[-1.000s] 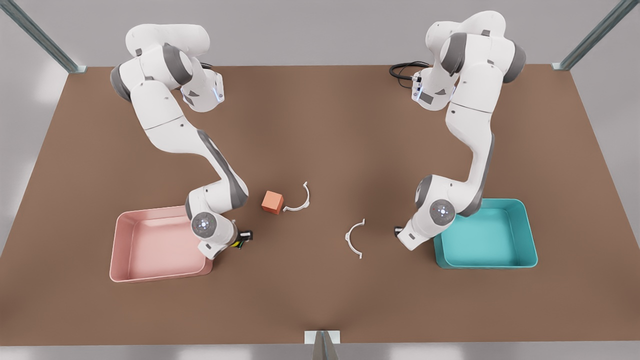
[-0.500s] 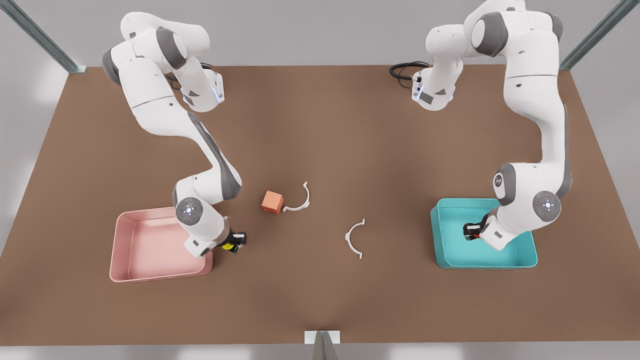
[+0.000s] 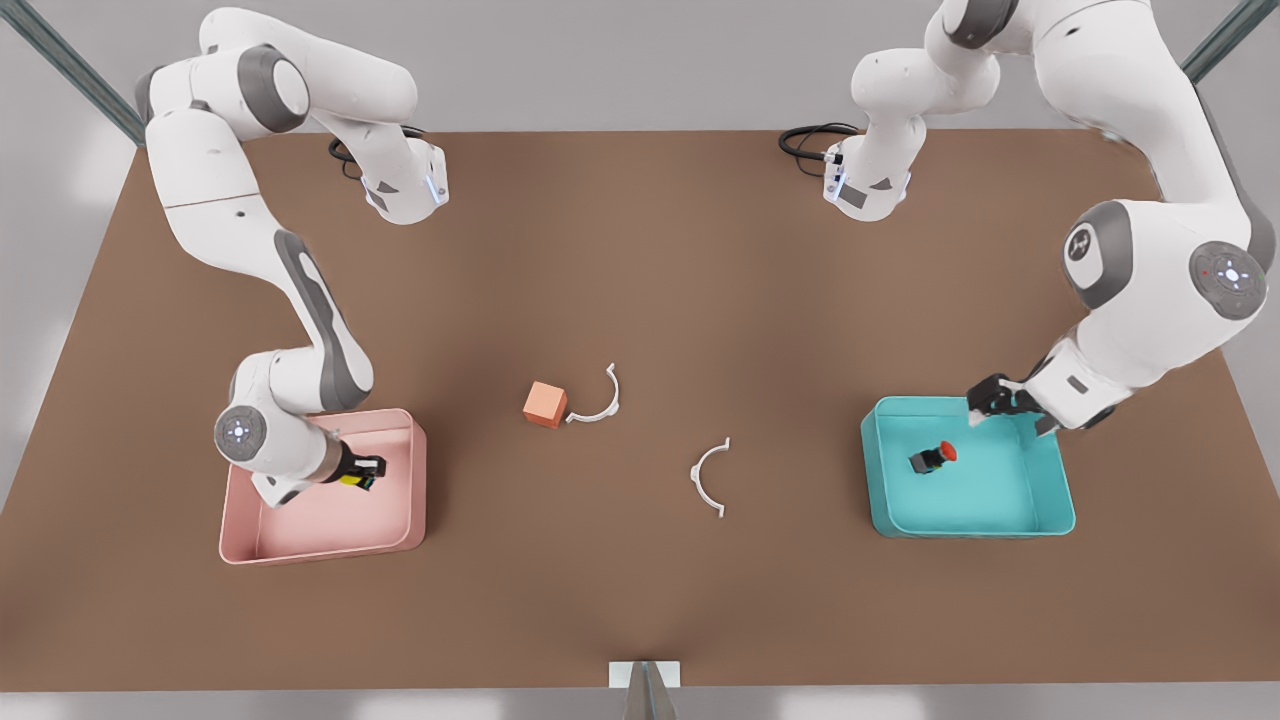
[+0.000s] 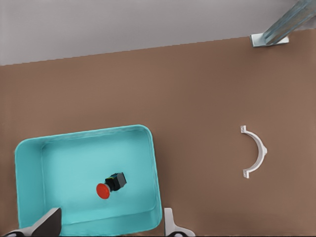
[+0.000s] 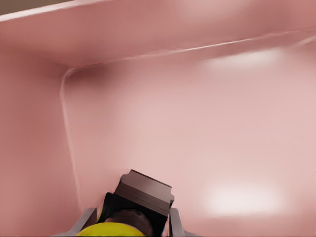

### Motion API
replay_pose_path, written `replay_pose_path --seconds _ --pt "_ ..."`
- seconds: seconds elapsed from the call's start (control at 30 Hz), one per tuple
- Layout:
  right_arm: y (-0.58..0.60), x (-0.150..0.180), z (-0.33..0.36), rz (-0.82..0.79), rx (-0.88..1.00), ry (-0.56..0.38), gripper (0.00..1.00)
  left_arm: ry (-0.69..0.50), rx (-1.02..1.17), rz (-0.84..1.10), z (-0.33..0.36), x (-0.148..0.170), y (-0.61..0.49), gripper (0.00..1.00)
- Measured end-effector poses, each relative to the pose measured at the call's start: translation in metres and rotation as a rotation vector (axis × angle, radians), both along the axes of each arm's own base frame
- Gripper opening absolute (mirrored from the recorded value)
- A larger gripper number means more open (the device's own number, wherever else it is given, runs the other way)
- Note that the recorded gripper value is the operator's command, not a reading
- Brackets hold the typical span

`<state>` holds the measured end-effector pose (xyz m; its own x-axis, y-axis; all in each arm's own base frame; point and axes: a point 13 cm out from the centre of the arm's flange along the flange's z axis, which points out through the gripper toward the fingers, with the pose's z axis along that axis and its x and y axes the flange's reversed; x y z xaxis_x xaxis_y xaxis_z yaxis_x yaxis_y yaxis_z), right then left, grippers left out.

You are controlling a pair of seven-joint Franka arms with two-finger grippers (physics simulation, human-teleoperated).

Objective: Place the red button in the blue storage box with the left arm, and place the yellow button in the pink storage box with the right arm

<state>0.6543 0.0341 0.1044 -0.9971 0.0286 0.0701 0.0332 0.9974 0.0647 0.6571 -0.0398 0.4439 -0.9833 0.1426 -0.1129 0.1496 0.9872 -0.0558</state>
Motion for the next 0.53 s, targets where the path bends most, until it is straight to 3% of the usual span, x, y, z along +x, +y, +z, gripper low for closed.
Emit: replay_pose_path --seconds 0.03,0.13,0.2,0.27,0.33,0.4,0.53 --pt "-0.002 0.000 -0.004 0.010 -0.003 0.000 1.00 -0.002 0.005 0.009 0.020 -0.013 0.007 1.00" --pt "0.000 0.017 0.013 0.038 -0.010 -0.046 1.00 0.036 0.036 0.019 0.034 -0.038 0.017 1.00" --pt "0.015 0.064 0.084 0.067 -0.016 -0.158 1.00 0.059 0.050 0.004 0.033 -0.046 0.007 1.00" --pt "0.036 0.087 0.183 0.117 -0.050 -0.269 1.00 0.078 0.059 0.001 0.032 -0.051 0.004 1.00" --pt "0.031 0.071 0.302 0.120 -0.105 -0.360 1.00 0.093 0.063 0.009 0.030 -0.054 0.006 1.00" --pt "0.012 0.030 0.364 0.087 -0.160 -0.358 1.00 0.105 0.066 0.018 0.029 -0.057 0.009 1.00" --pt "-0.003 -0.024 0.337 0.066 -0.165 -0.200 1.00 0.122 0.070 0.027 0.026 -0.060 0.010 1.00"
